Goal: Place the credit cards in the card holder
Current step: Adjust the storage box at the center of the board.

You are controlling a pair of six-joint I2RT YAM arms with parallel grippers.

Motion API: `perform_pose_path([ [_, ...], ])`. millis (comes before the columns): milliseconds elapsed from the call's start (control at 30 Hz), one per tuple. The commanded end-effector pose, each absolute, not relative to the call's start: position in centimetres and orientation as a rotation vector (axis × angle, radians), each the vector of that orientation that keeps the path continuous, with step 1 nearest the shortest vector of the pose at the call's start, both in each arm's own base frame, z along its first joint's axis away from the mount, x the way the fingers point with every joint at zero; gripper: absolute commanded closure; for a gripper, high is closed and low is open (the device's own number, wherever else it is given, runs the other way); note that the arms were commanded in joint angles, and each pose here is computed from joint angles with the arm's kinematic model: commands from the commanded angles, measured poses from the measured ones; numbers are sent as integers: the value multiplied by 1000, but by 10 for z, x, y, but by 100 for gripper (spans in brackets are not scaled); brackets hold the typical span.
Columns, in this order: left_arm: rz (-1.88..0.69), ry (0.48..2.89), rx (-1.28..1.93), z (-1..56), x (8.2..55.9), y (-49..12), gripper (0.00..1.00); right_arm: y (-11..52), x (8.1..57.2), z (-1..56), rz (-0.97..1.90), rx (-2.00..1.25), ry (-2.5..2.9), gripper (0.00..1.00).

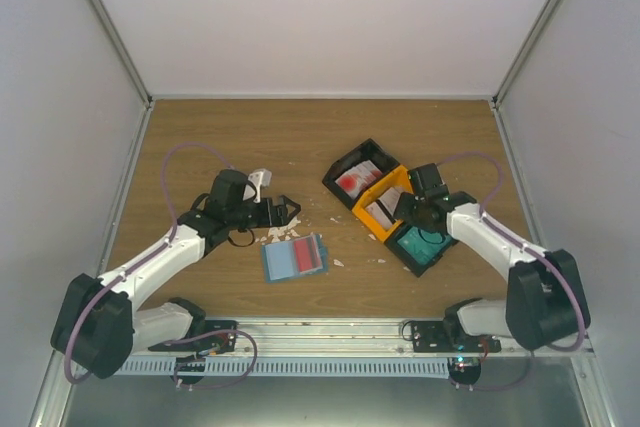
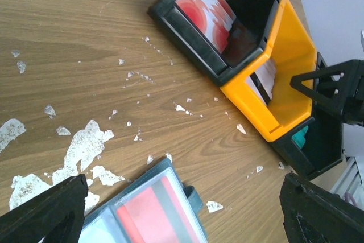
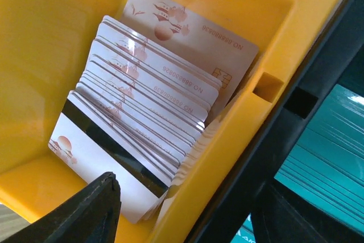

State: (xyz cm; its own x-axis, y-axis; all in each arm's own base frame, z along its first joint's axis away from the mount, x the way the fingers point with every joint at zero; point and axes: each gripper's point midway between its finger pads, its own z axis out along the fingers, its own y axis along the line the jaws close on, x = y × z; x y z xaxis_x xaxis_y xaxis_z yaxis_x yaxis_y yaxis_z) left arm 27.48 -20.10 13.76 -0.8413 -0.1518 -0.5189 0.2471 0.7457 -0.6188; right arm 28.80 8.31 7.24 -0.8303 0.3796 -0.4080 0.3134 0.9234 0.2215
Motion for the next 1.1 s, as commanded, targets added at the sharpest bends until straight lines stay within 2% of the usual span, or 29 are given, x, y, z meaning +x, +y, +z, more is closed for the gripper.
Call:
perform_pose_path([
  [0,-974,2353,110,149,284,-205,7,128,327,94,491,377,2554,40],
  [200,-984,2362,110,146,285,-206,7,158,346,104,677,321,2528,42],
  [333,-987,2367,114,143,283,-205,7,167,360,110,703,278,2513,42],
  [433,-999,2361,126,144,281,-206,5,161,365,108,604,178,2518,46],
  [500,-1041,2343,155,146,278,-211,1,147,368,101,452,97,2542,51],
  [633,-1149,2309,193,153,275,-223,1,121,358,89,211,2,2629,59],
  [867,-1325,2278,206,154,277,-244,1,109,332,86,160,-31,2680,60],
  [933,-1345,2296,191,149,279,-250,3,107,327,79,138,-60,2720,60],
  [1067,-1346,2365,147,132,286,-262,18,107,323,64,110,-103,2785,58],
])
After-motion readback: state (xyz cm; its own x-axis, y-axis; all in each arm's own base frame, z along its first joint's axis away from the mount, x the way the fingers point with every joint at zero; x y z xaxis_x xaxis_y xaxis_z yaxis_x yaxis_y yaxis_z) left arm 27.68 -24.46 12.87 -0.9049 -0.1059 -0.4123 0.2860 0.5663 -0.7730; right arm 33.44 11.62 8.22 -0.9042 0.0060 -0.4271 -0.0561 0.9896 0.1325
